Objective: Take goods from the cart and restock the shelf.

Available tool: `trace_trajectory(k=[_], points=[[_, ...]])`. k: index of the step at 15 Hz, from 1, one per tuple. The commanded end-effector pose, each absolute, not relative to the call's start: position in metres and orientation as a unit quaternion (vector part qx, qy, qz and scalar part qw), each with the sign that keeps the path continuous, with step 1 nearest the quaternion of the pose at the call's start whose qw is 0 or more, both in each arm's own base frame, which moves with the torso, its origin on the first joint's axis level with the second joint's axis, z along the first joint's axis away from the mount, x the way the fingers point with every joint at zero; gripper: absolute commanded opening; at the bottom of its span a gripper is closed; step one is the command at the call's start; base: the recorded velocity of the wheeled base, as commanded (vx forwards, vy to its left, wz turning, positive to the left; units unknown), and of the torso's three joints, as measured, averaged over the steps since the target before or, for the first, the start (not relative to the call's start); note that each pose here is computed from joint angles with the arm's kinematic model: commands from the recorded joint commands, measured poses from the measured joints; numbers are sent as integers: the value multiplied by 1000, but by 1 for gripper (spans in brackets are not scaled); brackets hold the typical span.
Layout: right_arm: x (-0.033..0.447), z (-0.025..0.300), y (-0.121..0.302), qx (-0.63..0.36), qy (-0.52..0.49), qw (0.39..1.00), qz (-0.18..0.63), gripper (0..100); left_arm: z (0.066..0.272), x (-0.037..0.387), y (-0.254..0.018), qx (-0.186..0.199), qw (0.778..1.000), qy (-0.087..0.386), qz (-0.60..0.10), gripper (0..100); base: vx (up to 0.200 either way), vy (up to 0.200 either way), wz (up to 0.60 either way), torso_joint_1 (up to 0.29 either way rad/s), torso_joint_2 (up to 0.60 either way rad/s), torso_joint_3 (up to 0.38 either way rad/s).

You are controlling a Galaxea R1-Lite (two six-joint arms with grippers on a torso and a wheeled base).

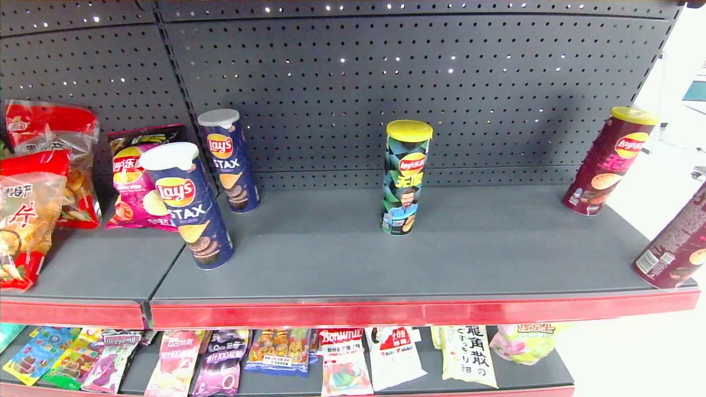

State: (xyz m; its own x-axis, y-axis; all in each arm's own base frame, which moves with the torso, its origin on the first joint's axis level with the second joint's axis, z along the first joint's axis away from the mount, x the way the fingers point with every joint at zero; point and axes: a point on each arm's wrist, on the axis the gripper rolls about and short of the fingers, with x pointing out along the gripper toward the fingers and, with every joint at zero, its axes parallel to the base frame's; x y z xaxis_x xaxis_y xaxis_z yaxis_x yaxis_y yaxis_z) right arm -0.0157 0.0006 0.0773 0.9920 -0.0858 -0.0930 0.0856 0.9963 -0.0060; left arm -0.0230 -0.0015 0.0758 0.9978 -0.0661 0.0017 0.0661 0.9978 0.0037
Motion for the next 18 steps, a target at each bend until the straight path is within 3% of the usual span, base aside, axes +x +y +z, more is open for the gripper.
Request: trace_trajectory(k=[1,7,12,18], points=[[-16,77,1,-1,47,998,-43,100,76,-23,-1,2,999,-1,-33,100,-200,0,0,7,2,2],[-16,77,1,-1,47,998,-43,100,76,-23,-1,2,999,0,-33,100,-200,0,0,4,2,2],[-16,78,1,-2,48,998,-43,100,76,-23,-1,1,999,0,-33,100,0,0,0,0,0,0],[-16,77,1,-2,48,998,-40,100,76,-23,-1,0,999,0,-33,100,0,0,600,0,2,6]])
